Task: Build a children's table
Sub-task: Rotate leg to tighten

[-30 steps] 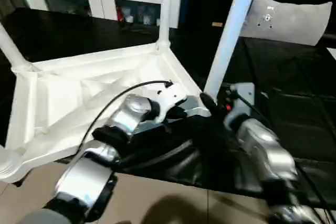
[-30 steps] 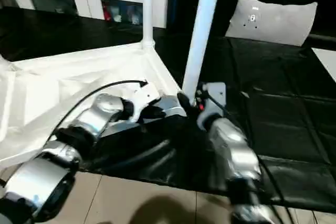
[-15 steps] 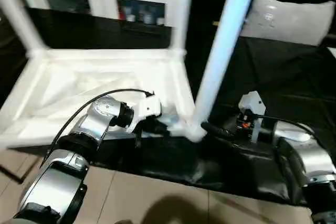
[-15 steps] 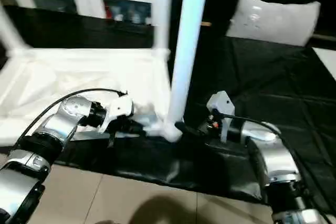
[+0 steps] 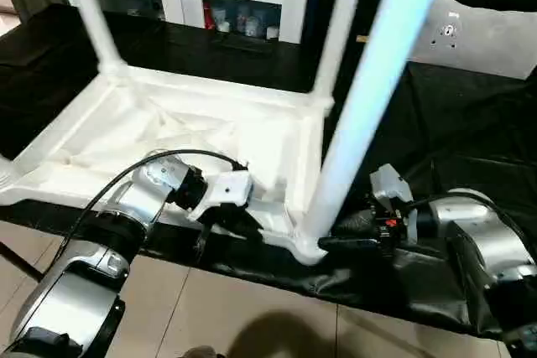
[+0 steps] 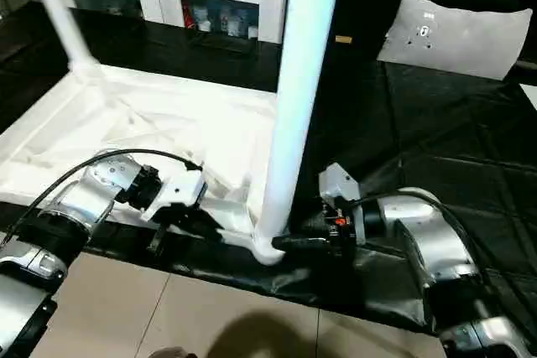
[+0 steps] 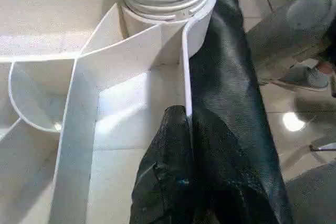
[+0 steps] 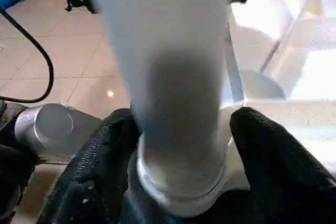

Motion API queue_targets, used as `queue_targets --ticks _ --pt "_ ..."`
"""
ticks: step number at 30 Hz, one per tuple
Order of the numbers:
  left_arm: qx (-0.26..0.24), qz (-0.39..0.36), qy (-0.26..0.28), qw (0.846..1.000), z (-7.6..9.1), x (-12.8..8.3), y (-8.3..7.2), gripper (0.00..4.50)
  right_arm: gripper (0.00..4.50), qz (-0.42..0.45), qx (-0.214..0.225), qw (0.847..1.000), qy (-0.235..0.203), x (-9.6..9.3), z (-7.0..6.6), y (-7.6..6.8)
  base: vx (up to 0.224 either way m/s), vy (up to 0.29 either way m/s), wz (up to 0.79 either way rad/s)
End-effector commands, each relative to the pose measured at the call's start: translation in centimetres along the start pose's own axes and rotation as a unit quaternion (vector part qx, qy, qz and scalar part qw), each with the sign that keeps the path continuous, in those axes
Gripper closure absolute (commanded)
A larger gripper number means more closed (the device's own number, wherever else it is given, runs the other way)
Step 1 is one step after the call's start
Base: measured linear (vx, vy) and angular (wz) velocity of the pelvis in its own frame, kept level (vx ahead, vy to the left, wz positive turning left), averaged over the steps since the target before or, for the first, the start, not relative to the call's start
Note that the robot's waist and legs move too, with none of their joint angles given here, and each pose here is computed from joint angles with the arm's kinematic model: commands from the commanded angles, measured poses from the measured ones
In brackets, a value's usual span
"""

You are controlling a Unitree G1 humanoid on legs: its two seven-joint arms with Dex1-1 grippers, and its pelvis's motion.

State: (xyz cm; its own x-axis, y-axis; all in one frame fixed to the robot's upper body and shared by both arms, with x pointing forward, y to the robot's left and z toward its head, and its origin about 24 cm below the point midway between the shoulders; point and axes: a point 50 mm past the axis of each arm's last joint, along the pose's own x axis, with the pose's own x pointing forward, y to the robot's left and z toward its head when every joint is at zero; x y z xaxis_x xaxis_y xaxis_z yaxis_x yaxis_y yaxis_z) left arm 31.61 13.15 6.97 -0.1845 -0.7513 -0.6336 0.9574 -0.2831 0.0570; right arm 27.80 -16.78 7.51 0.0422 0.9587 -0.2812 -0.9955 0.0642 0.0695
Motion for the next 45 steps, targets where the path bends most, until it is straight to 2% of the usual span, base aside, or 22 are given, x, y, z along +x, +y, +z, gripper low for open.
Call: queue_targets --ticks 1,8,14,16,18,20,21,24,27,29,34,35,36,37,39,40,45 --pt "0.032 -0.050 0.017 0.998 0.5 1.0 -0.5 4.50 1.72 0.021 -0.001 1.000 -0.005 0.0 0.2 0.1 0.000 0.000 0.00" --pt "0.034 -0.058 0.025 0.997 0.5 1.1 -0.5 4.50 2.41 0.063 0.014 0.998 -0.005 0.2 0.1 0.7 0.000 0.000 0.00" --pt "0.023 -0.056 0.027 0.998 0.2 0.9 -0.5 4.50 2.55 0.076 0.030 0.997 -0.008 0.4 -0.1 1.0 0.000 0.000 0.00" --pt "0.004 -0.048 0.004 0.999 0.3 0.9 -0.5 4.50 2.55 0.075 0.044 0.996 -0.021 0.6 -0.1 1.2 0.000 0.000 0.00" --pt "-0.026 -0.031 -0.032 0.999 0.6 1.1 -0.3 4.50 2.55 0.051 0.070 0.995 -0.042 1.0 -0.1 1.4 0.000 0.000 0.00" --pt "-0.032 -0.004 -0.028 0.999 0.7 1.3 0.1 4.50 2.55 0.014 0.101 0.994 -0.039 1.5 -0.5 1.4 0.000 0.000 0.00" --pt "-0.032 -0.004 -0.028 0.999 0.7 1.3 0.1 4.50 2.55 0.014 0.101 0.994 -0.039 1.5 -0.5 1.4 0.000 0.000 0.00" --pt "-0.071 0.067 -0.030 0.995 1.0 1.9 1.3 4.50 2.55 -0.066 0.112 0.991 -0.038 3.0 -0.9 1.0 0.000 0.000 0.00" --pt "-0.100 0.116 -0.045 0.987 1.9 2.8 2.4 4.50 2.55 -0.158 0.150 0.974 -0.070 4.5 -0.9 0.0 0.000 0.000 0.00" --pt "-0.111 0.142 -0.048 0.982 2.2 3.2 3.0 4.50 2.55 -0.190 0.158 0.966 -0.077 5.0 -0.9 -0.3 0.000 0.000 0.00" --pt "-0.156 0.234 -0.057 0.958 3.3 4.1 4.8 4.50 2.55 -0.316 0.182 0.928 -0.072 6.3 -1.0 -1.8 0.000 0.000 0.00" --pt "-0.177 0.286 -0.058 0.940 3.8 4.4 5.8 4.50 2.55 -0.395 0.195 0.895 -0.070 6.9 -1.1 -3.0 0.000 0.000 0.00" --pt "-0.179 0.291 -0.059 0.938 3.9 4.4 5.9 4.50 2.55 -0.403 0.197 0.891 -0.072 6.9 -1.0 -3.1 0.000 0.000 0.00" --pt "-0.190 0.325 -0.064 0.924 4.4 4.5 6.5 4.50 2.55 -0.452 0.209 0.863 -0.083 7.3 -0.7 -3.9 0.000 0.000 0.00" --pt "-0.194 0.340 -0.064 0.918 4.7 4.6 6.8 4.50 2.55 -0.451 0.218 0.859 -0.104 7.7 -0.2 -4.0 0.000 0.000 0.00" --pt "-0.191 0.342 -0.061 0.918 4.8 4.6 6.8 4.50 2.00 -0.453 0.215 0.858 -0.111 7.8 0.0 -4.0 0.000 0.000 0.00" --pt "-0.184 0.335 -0.052 0.923 4.9 5.0 6.7 4.50 1.53 -0.461 0.201 0.856 -0.120 7.8 0.3 -3.8 0.024 -0.002 0.01"
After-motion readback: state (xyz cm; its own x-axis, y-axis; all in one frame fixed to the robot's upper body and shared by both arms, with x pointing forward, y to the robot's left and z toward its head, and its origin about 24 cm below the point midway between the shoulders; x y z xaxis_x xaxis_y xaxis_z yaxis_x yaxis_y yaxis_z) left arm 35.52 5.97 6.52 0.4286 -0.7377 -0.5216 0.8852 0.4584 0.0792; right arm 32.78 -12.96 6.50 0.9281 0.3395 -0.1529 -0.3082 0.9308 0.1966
